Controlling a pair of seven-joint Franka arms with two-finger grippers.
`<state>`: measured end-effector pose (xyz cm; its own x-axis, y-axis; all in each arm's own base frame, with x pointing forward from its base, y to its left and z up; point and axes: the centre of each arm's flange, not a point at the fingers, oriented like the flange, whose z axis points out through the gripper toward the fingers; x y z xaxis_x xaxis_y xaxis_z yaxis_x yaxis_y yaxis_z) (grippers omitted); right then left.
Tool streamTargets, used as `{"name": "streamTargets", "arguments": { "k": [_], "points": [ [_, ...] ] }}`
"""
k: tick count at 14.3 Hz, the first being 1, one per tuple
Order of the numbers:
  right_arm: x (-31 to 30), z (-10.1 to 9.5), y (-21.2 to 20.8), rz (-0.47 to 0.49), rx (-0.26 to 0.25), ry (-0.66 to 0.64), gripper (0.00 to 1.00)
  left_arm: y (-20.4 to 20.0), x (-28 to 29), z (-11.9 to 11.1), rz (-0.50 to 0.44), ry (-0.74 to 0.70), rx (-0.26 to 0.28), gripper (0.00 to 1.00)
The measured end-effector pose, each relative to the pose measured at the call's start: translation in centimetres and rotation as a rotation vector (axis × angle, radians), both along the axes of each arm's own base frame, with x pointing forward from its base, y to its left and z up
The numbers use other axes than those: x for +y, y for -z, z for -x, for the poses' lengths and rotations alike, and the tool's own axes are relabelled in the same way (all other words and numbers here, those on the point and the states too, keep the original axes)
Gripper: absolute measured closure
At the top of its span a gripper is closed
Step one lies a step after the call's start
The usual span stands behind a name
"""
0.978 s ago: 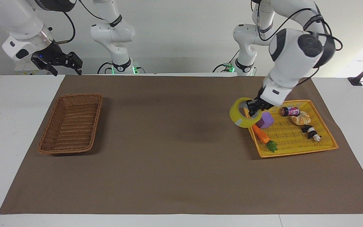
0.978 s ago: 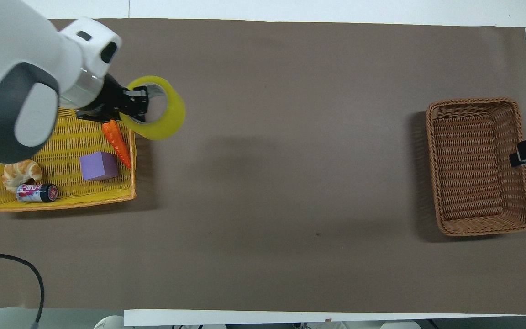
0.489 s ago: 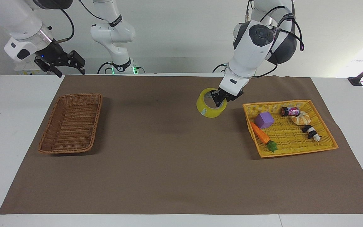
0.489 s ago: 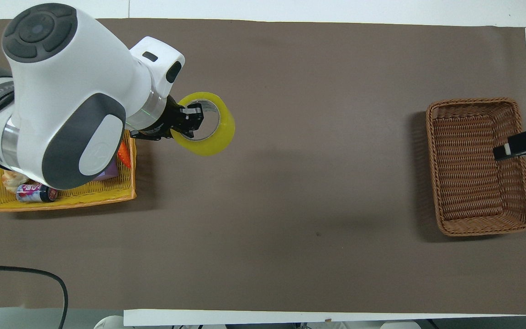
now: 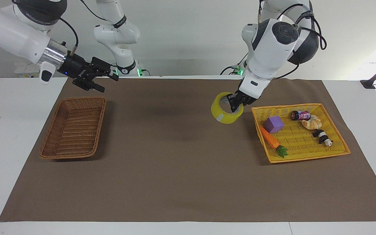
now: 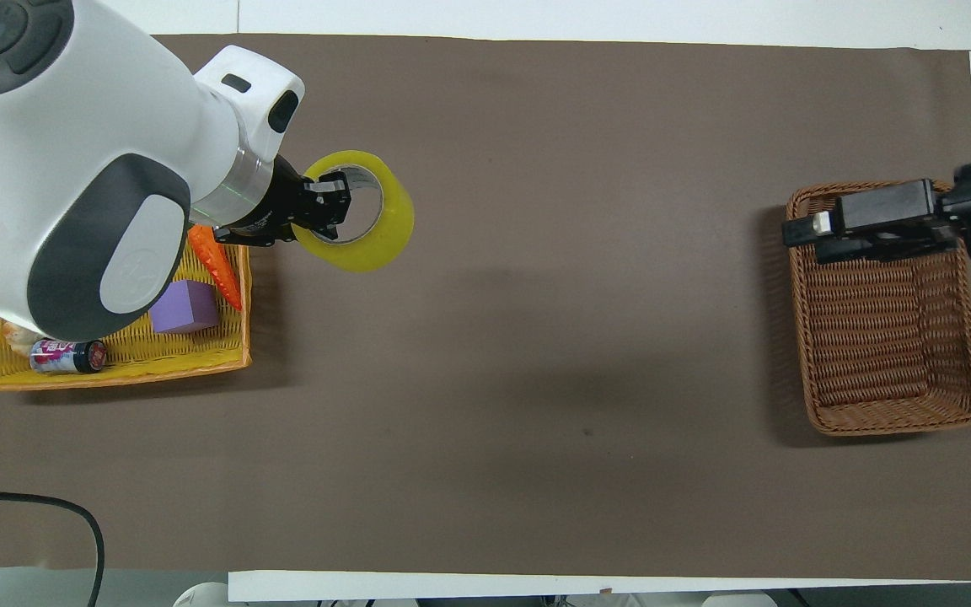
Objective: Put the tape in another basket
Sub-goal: 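Hold the tape up with the left gripper while the right gripper reaches it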
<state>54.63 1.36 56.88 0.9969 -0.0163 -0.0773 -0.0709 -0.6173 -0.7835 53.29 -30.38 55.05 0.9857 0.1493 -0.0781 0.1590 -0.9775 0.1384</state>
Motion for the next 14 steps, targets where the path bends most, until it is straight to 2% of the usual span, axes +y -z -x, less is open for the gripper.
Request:
{"name": "streamTargets", "arguments": {
  "k": [4, 7, 11, 14],
  "points": [
    [6.9, -1.7, 3.1, -0.226, 0.008, 0.079, 0.0, 0.0, -0.2, 0.1, 0.001, -0.005, 0.002, 0.78],
    [13.6, -2.3, 5.4, -0.292, -0.002, 0.102, 0.0, 0.0, -0.2, 0.1, 0.0, -0.011, 0.003, 0.78],
    [21.8, -2.5, 10.3, -0.336, 0.037, 0.186, 0.0, 0.0, -0.3, 0.2, -0.001, -0.034, 0.008, 0.78],
    [26.4, -1.7, 12.1, -0.352, 0.053, 0.257, 0.0, 0.3, -0.2, 0.2, -0.004, -0.045, 0.015, 0.78]
  ]
}}
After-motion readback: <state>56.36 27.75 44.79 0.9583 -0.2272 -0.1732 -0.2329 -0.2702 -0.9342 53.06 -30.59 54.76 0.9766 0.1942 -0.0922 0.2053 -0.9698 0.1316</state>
